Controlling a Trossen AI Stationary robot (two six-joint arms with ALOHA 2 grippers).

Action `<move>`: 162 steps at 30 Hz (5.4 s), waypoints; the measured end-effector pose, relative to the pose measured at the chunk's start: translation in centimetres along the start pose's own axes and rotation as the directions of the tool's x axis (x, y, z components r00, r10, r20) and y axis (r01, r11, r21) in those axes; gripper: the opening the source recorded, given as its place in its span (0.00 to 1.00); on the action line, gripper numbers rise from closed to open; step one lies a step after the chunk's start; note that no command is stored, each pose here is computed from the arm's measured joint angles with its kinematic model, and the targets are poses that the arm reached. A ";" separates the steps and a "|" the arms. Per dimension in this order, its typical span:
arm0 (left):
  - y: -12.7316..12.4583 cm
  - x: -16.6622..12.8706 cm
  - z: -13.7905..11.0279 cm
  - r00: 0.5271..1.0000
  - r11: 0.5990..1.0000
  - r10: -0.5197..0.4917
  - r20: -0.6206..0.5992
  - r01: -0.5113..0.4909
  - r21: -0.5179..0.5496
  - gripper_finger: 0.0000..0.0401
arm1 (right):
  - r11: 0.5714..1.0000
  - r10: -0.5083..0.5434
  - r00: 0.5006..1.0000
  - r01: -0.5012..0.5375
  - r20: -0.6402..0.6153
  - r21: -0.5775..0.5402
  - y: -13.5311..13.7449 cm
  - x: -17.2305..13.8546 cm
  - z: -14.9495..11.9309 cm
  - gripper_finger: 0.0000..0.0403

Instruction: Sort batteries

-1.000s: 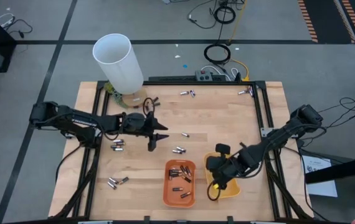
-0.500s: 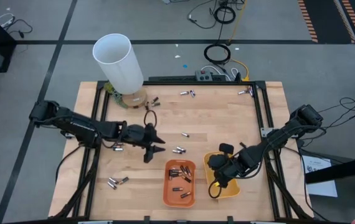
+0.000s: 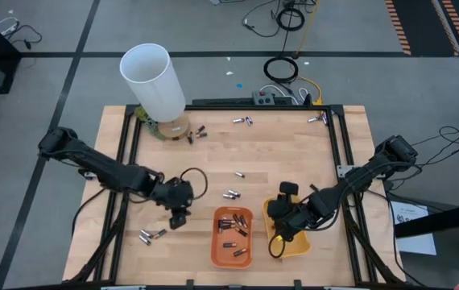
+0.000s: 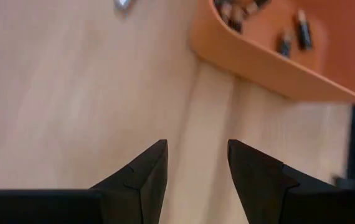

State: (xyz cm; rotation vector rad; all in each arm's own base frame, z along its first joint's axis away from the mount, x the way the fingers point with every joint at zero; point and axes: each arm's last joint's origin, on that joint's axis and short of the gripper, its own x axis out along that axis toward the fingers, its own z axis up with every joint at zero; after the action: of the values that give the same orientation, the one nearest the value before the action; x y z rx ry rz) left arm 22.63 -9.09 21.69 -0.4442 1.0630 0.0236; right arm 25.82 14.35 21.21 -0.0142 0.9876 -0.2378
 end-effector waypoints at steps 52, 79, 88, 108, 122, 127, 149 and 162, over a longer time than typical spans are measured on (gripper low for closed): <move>-4.3 6.1 -11.9 0.904 0.930 0.304 -0.302 -0.350 -0.111 0.26 | 0.948 -0.151 0.950 0.218 0.271 -0.233 -0.2 -0.8 3.3 0.40; -6.5 2.3 -3.2 0.947 0.944 0.322 0.015 -0.322 0.073 0.12 | 0.972 0.229 0.790 -0.156 0.569 -0.174 -8.3 -0.5 2.1 0.40; -8.9 0.1 2.5 0.905 0.956 0.050 0.423 -0.167 0.243 0.12 | 0.973 0.223 0.797 -0.147 0.561 -0.179 -8.4 -0.2 2.1 0.40; -6.5 7.6 6.6 0.953 0.930 -0.117 0.280 0.006 0.366 0.12 | 0.975 0.224 0.805 -0.177 0.550 -0.138 -8.4 -0.1 2.0 0.40; -5.9 7.7 7.0 0.955 0.935 -0.113 0.274 0.009 0.354 0.21 | 0.975 0.223 0.815 -0.184 0.534 -0.126 -8.4 0.0 1.9 0.40; -5.9 7.7 7.0 0.955 0.935 -0.113 0.274 0.009 0.354 0.25 | 0.975 0.223 0.815 -0.184 0.534 -0.126 -8.4 0.0 1.9 0.40; -5.2 2.4 7.0 0.946 0.937 -0.032 0.323 -0.085 0.339 0.28 | 0.996 -0.089 0.811 0.057 0.579 0.074 -9.5 -0.2 2.4 0.40; -3.9 1.9 2.5 0.860 0.894 0.024 0.509 -0.247 0.374 0.28 | 0.979 -0.058 0.916 -0.026 0.397 0.202 -16.6 1.4 3.5 0.40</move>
State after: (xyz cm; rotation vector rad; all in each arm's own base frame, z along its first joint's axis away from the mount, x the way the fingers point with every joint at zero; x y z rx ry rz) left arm 26.55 -12.09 22.40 0.0508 0.5602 0.0294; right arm 26.26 -2.42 24.01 0.1128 0.5495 -0.3360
